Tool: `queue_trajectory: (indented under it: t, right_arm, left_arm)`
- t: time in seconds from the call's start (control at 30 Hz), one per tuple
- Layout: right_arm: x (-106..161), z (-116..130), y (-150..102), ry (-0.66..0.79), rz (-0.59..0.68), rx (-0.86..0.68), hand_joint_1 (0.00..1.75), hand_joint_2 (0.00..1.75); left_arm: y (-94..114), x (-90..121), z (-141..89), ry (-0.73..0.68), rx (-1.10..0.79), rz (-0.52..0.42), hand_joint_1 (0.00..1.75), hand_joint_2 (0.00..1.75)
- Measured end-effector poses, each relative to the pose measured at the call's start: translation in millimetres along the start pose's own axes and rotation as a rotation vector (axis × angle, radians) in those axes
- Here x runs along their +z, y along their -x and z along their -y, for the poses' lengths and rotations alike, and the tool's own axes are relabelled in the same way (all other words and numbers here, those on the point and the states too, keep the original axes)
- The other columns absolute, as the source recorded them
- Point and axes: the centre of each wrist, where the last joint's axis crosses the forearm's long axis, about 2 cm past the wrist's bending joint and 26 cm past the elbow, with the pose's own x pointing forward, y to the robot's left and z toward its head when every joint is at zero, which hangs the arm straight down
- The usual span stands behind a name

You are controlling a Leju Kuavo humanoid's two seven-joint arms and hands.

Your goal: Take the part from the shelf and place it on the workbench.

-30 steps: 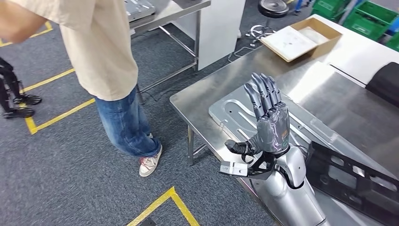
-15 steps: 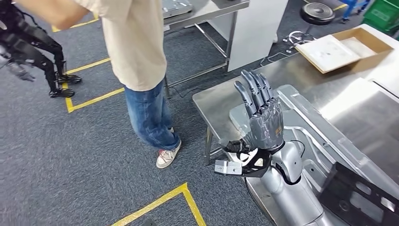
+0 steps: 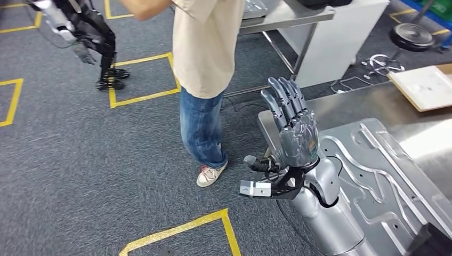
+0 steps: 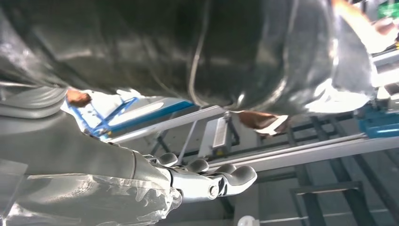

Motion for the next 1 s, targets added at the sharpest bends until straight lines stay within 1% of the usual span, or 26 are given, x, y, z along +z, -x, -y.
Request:
queue_trajectory:
  t: [0.77,1.0]
  right_arm:
    - [1.7,-2.1,-4.0,0.004,-0.007,-0.015,0.0,0.0]
    - [6.0,-4.1,-7.6,-0.005,-0.009,-0.024,0.0,0.0]
  left_arm:
    - [2.8,1.2,0.8,-0.008,0.004,-0.003,0.0,0.0]
    - [2.8,1.2,1.1,-0.011,0.002,-0.002,0.0,0.0]
